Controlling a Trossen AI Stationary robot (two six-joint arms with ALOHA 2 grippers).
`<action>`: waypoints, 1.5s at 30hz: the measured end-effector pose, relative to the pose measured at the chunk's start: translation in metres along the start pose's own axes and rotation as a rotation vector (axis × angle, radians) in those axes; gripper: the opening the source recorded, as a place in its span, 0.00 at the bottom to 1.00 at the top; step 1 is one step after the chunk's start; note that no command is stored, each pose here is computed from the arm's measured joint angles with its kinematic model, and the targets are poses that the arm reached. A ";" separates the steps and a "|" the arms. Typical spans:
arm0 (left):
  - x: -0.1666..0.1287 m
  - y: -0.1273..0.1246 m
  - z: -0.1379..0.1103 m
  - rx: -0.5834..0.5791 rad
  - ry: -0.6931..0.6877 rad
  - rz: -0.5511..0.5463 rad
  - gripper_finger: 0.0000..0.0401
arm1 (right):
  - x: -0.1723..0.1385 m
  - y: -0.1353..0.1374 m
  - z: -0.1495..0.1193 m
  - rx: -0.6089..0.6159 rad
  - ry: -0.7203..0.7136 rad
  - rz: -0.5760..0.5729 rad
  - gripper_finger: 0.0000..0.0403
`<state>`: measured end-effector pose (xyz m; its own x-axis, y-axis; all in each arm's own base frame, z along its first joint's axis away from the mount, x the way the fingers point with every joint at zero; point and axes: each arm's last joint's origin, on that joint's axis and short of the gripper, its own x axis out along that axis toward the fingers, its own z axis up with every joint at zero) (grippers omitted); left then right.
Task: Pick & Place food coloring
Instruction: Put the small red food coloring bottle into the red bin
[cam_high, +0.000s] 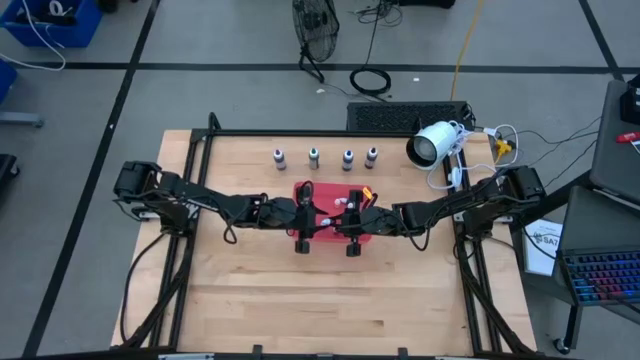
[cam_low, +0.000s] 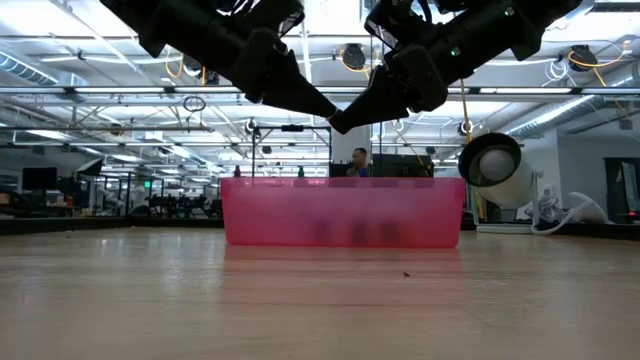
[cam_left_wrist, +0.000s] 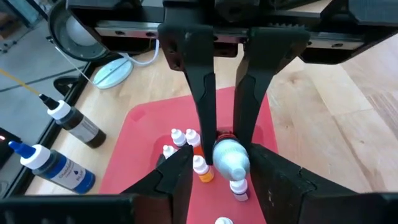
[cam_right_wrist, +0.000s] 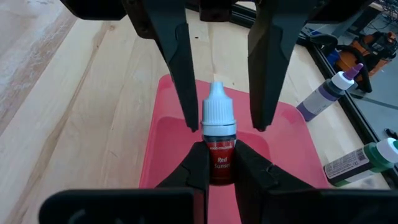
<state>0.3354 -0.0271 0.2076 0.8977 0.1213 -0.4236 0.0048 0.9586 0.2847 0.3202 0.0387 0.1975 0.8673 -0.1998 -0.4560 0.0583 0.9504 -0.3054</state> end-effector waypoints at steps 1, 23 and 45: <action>0.000 0.000 0.000 -0.001 0.000 0.000 0.39 | 0.000 0.000 0.000 0.000 0.000 0.000 0.08; -0.024 0.002 -0.001 0.081 0.147 0.059 0.14 | -0.014 -0.002 0.004 0.014 0.032 -0.071 0.29; -0.016 0.031 -0.011 -0.249 0.588 -0.049 0.14 | -0.082 -0.021 0.023 0.088 -0.242 -0.102 0.34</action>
<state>0.3166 0.0031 0.2134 0.5070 0.1291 -0.8522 -0.1259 0.9892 0.0750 0.2589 0.0409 0.2603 0.9469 -0.2430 -0.2107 0.1851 0.9475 -0.2608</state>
